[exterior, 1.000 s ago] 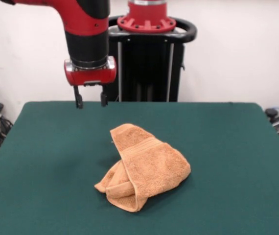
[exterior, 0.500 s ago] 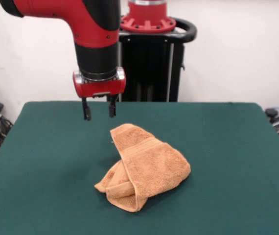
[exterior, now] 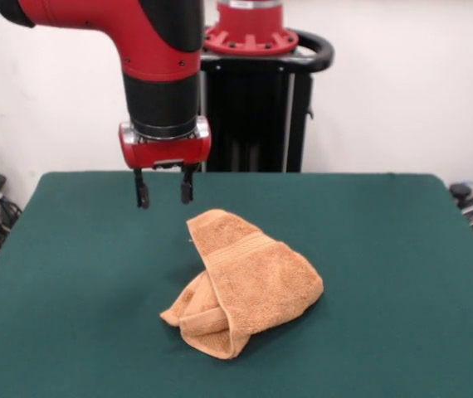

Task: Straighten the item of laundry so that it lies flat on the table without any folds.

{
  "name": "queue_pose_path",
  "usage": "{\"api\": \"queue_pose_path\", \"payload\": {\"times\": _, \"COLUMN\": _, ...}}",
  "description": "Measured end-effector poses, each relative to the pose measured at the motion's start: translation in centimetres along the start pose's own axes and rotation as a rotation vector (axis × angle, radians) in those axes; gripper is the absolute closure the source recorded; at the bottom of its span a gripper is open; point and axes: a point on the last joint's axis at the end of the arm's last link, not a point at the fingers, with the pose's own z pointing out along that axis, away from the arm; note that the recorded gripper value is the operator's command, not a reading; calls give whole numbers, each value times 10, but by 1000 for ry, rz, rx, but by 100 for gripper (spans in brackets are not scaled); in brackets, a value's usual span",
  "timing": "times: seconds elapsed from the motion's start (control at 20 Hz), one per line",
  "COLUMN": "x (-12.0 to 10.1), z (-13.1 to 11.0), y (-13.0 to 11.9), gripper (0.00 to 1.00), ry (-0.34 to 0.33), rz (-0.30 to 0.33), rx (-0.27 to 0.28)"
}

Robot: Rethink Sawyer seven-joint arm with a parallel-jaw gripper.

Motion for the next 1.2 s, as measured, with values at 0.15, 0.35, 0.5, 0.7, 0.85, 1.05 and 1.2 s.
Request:
{"api": "queue_pose_path", "payload": {"times": 0.15, "x": -1, "z": -2, "y": -2, "gripper": 0, "ry": 2, "rz": 3, "rx": 2}}
{"api": "queue_pose_path", "payload": {"times": 0.35, "x": -1, "z": -4, "y": -5, "gripper": 0, "ry": 6, "rz": 9, "rx": 1}}
{"api": "queue_pose_path", "payload": {"times": 0.5, "x": 0, "z": -7, "y": -7, "gripper": 0, "ry": 12, "rz": 14, "rx": 0}}
{"api": "queue_pose_path", "payload": {"times": 0.7, "x": 0, "z": -15, "y": -9, "gripper": 0, "ry": 24, "rz": 21, "rx": 1}}
{"api": "queue_pose_path", "payload": {"times": 0.85, "x": 0, "z": -21, "y": -11, "gripper": 0, "ry": 33, "rz": 29, "rx": -2}}
{"api": "queue_pose_path", "payload": {"times": 1.05, "x": -3, "z": -30, "y": -14, "gripper": 0, "ry": 44, "rz": 41, "rx": -5}}
{"api": "queue_pose_path", "payload": {"times": 1.2, "x": -8, "z": -37, "y": -15, "gripper": 0, "ry": 43, "rz": 41, "rx": 3}}
